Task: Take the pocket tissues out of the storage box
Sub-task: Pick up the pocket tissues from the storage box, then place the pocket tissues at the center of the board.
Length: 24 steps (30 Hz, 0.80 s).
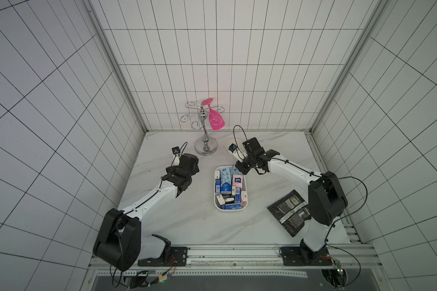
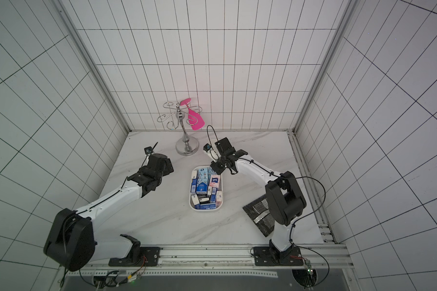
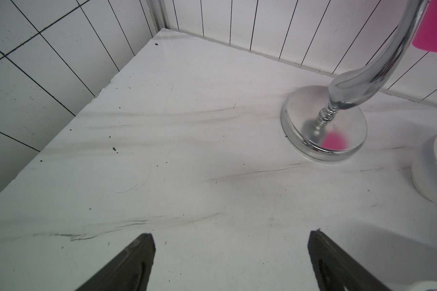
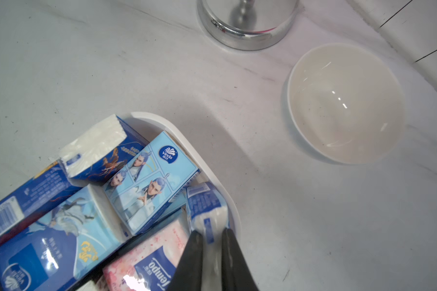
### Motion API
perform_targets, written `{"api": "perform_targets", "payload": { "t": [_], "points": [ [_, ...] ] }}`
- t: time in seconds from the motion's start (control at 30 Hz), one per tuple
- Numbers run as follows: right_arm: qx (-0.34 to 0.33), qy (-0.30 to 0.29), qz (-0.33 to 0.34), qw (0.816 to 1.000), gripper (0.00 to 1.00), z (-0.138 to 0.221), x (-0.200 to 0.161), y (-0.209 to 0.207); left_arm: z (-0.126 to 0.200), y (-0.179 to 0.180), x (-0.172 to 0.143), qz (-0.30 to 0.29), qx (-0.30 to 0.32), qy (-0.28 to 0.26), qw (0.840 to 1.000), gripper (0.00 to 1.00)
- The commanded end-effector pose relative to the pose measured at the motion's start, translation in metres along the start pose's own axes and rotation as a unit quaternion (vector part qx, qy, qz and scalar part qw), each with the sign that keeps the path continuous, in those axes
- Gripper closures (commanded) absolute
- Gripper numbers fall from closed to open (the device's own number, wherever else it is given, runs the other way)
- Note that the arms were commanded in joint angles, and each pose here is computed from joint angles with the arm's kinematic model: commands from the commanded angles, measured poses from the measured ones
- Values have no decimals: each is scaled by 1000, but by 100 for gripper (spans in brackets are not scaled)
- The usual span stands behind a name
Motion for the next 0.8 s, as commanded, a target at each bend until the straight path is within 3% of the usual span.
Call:
{"api": "perform_targets", "payload": {
  "t": [0.0,0.37,0.57,0.77],
  "points": [
    [-12,-34,-10,999,90,20,14,1,-1,2,2,12,1,-7,1000,2],
    [-60,-127,-94,986,90,81,35,-33,3,4,1,23,-11,-9,1000,2],
    [-97,-164,-183,965,89,102,15,-76,6,6,2,26,-13,-11,1000,2],
    [-116,-142,-242,953,88,85,-19,-107,9,8,3,30,-15,-12,999,2]
  ]
}}
Point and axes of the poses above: each gripper's point midway between its finger pads, its own z axis back along the fingers, its own y axis along the line the jaws close on, x = y × z, the point moved 2 cm from there along z, back along the fingers, and after that the axes turned 4 degrees about z, right-handed, at the moved point
